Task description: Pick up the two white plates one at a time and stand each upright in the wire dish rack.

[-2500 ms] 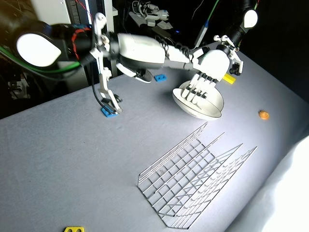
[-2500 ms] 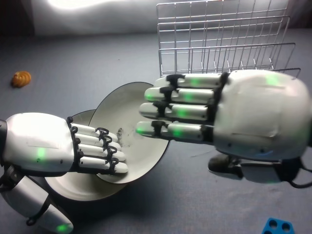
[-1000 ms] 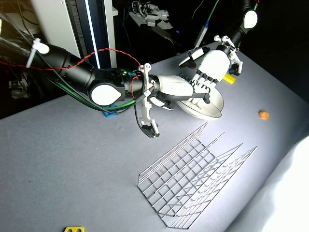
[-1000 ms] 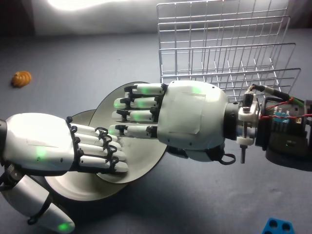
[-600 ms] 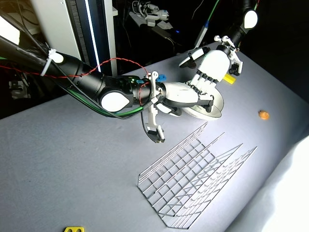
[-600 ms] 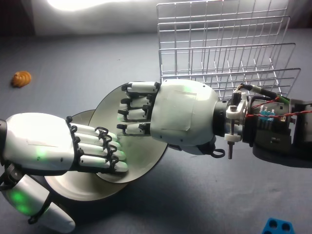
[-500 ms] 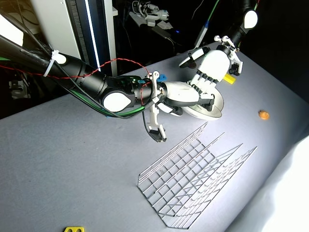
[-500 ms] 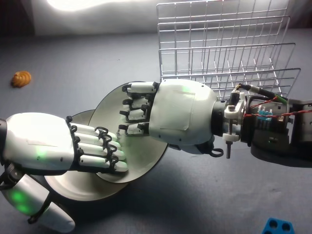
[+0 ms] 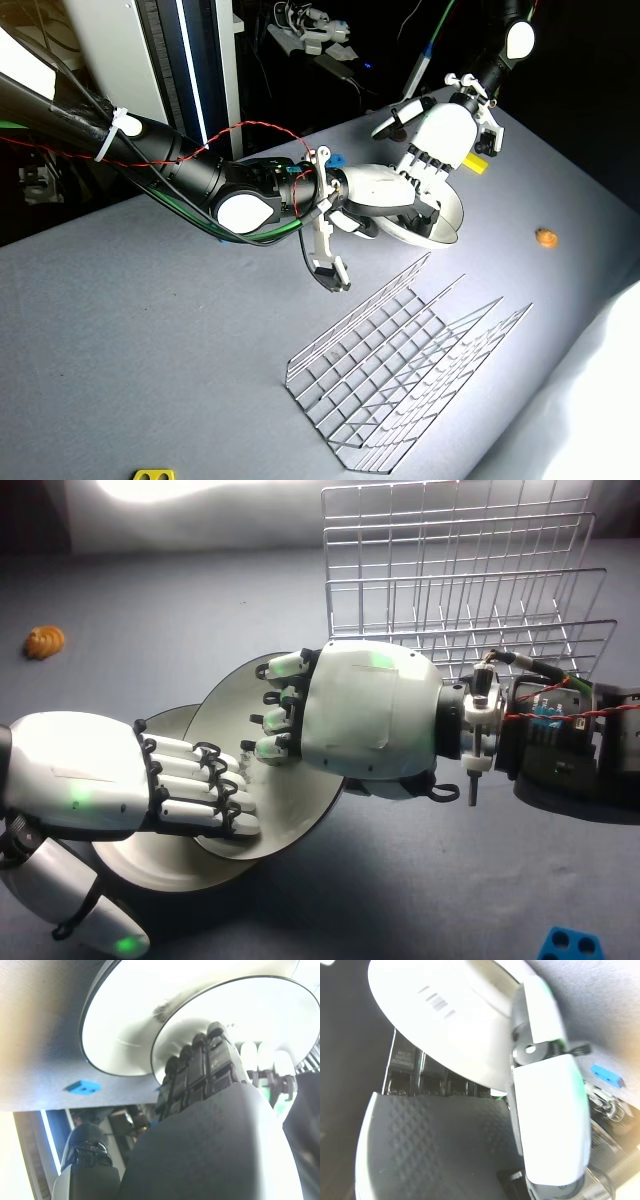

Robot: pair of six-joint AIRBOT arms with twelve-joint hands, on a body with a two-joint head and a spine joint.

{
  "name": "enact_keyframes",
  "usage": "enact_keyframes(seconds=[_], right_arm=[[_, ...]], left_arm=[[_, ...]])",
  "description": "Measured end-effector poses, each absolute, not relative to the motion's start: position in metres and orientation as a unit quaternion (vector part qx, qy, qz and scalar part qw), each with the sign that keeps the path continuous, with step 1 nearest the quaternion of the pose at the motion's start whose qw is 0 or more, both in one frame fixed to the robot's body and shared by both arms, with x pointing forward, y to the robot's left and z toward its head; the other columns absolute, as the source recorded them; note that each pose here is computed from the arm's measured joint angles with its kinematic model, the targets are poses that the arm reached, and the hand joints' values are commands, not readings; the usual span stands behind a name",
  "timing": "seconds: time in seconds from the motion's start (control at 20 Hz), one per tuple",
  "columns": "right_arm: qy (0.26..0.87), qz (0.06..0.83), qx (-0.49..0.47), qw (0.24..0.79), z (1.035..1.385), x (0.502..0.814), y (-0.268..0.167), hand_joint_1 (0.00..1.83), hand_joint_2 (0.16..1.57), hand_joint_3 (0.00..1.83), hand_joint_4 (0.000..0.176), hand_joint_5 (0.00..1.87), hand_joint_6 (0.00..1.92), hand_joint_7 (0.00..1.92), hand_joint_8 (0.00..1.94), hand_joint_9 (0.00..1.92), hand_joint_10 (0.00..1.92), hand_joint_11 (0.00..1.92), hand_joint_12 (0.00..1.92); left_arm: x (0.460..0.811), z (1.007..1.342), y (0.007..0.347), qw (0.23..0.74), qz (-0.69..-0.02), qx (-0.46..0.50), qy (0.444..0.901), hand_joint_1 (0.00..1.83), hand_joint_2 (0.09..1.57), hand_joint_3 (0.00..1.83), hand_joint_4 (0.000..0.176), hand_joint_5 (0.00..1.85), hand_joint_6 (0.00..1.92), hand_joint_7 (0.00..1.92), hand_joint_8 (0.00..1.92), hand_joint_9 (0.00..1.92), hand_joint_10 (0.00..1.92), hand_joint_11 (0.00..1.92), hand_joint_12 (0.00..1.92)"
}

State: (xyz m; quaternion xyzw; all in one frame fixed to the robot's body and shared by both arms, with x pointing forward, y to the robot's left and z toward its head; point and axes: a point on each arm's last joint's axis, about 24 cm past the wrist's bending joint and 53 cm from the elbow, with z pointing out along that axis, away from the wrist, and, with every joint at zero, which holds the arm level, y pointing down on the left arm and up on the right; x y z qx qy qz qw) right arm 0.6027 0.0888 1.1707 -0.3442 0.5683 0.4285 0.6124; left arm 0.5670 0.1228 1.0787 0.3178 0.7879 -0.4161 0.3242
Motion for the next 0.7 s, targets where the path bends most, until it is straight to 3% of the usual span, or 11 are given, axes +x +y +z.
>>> enact_keyframes(seconds=[0.35,0.7], right_arm=[[0.569,0.439,-0.333,0.611,1.173,0.602,0.091,1.21,1.13,0.00,0.013,0.94,1.12,0.97,0.95,1.10,0.01,0.66,0.90],[0.572,0.444,-0.319,0.612,1.180,0.605,0.088,1.21,1.14,0.00,0.019,0.93,1.11,0.97,0.95,1.11,0.00,0.65,0.91]], left_arm=[[0.573,1.106,0.128,0.341,-0.430,0.309,0.777,0.00,1.08,0.00,0.000,0.02,0.01,0.00,0.00,0.00,0.00,0.00,0.00],[0.575,1.128,0.158,0.357,-0.419,0.312,0.774,0.00,1.09,0.00,0.000,0.02,0.01,0.00,0.00,0.00,0.00,0.00,0.00]])
